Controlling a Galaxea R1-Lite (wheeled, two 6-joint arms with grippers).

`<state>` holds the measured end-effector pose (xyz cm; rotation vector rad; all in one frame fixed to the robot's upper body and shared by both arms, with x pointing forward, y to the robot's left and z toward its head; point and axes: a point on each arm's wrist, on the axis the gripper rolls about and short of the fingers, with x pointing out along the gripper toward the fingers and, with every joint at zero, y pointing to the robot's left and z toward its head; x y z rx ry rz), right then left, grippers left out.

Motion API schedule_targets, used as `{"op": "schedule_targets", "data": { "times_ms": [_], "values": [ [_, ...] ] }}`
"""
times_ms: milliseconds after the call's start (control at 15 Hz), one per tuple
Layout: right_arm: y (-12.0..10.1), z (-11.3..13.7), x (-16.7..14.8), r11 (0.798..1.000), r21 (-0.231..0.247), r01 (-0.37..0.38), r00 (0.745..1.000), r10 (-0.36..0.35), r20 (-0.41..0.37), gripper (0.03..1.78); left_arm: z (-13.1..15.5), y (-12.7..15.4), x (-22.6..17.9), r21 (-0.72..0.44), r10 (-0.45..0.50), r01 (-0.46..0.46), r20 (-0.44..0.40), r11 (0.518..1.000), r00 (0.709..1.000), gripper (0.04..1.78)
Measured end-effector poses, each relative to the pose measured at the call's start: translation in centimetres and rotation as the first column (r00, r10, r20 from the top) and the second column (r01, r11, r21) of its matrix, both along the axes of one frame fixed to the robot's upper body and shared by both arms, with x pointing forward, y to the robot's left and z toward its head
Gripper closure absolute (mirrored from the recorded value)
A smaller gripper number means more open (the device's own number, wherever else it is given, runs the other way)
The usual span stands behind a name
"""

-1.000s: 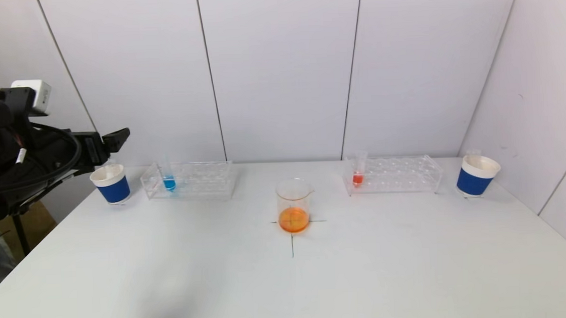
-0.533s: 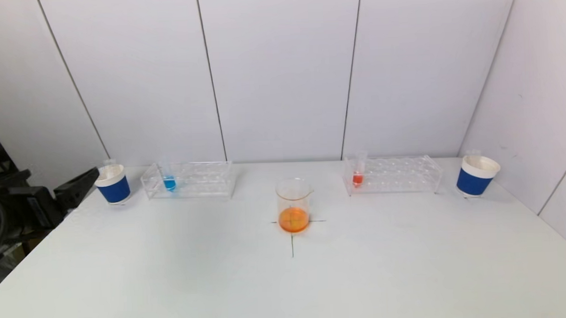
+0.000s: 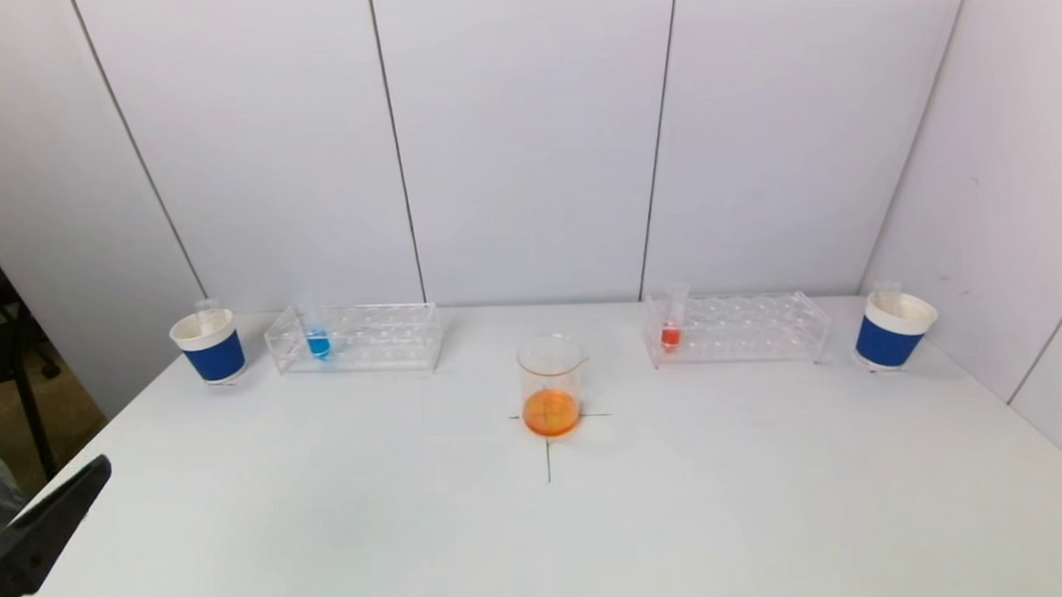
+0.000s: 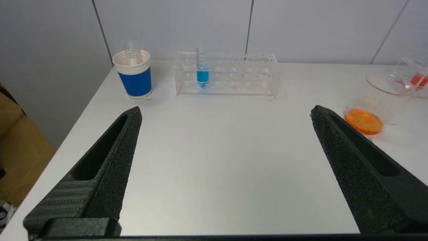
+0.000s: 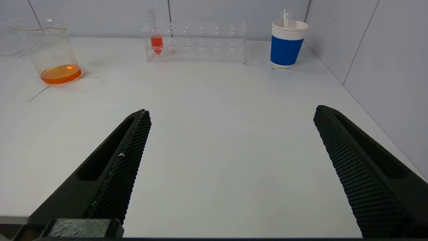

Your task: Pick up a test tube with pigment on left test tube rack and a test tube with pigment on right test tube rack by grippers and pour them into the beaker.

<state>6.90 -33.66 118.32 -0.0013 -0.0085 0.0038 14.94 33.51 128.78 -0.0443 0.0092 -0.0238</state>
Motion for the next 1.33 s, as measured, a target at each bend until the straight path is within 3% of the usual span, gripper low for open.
{"op": "schedule_targets", "data": {
  "times_ms": [333, 800, 1333],
  "values": [
    [0.0, 0.0, 0.0, 1.000, 0.000, 0.000, 1.000, 0.000, 0.000, 0.04, -3.2, -0.4, -5.4, -0.078, -0.054, 0.048, -0.082, 0.996, 0.995, 0.06],
    [0.0, 0.0, 0.0, 1.000, 0.000, 0.000, 1.000, 0.000, 0.000, 0.04, -5.9, -0.4, -8.8, -0.064, -0.073, 0.070, -0.045, 0.995, 0.996, 0.06],
    [0.0, 0.0, 0.0, 1.000, 0.000, 0.000, 1.000, 0.000, 0.000, 0.04, -9.7, -0.3, -9.0, -0.023, -0.039, 0.037, -0.092, 0.999, 0.995, 0.06]
  ]
}}
